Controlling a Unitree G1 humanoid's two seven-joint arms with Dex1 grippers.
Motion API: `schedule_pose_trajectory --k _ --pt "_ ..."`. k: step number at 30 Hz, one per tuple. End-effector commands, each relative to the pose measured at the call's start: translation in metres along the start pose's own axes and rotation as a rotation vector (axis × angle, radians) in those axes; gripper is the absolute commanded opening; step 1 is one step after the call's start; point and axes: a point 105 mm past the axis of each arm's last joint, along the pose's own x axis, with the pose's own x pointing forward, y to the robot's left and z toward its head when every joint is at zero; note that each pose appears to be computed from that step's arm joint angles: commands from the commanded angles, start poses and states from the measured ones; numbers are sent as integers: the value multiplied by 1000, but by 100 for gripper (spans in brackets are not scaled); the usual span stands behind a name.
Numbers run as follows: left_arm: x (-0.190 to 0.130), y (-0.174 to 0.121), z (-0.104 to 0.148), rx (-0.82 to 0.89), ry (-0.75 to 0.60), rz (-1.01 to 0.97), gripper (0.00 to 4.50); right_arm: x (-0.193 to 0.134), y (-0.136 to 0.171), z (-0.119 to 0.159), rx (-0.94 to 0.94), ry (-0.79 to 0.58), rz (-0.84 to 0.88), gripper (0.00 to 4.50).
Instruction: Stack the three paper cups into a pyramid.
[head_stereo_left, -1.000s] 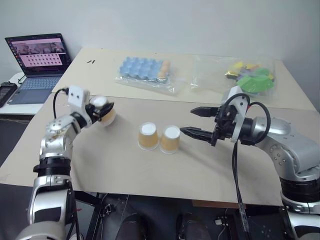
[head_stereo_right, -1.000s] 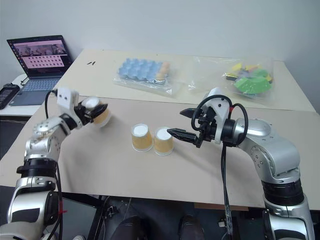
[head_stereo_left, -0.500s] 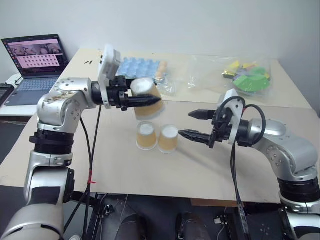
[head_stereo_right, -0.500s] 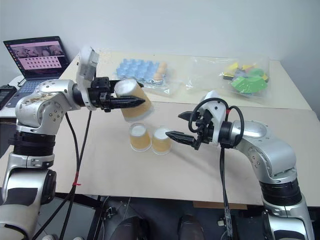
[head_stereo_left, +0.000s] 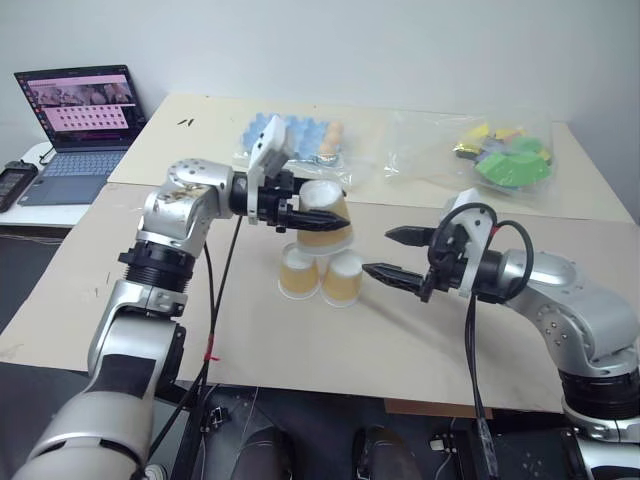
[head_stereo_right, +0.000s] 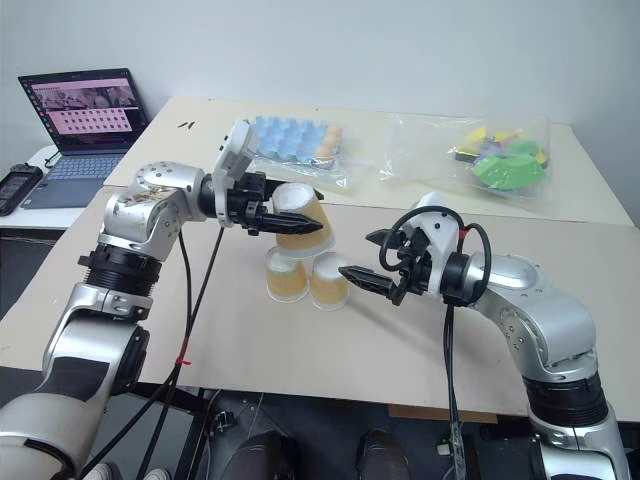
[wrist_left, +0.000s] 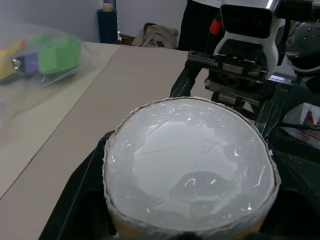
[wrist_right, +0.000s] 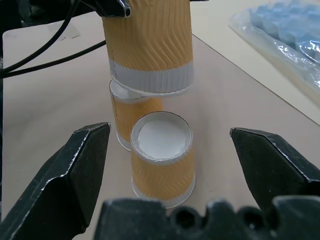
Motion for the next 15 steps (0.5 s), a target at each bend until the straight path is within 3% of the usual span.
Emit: schedule_pose_trajectory --k 1,15 --pt "3 0 13 53 -7 -18 260 -6 2 13 -53 -41 -13 450" --pt "5 -3 -15 14 84 -30 260 -9 0 13 -50 -40 -32 450"
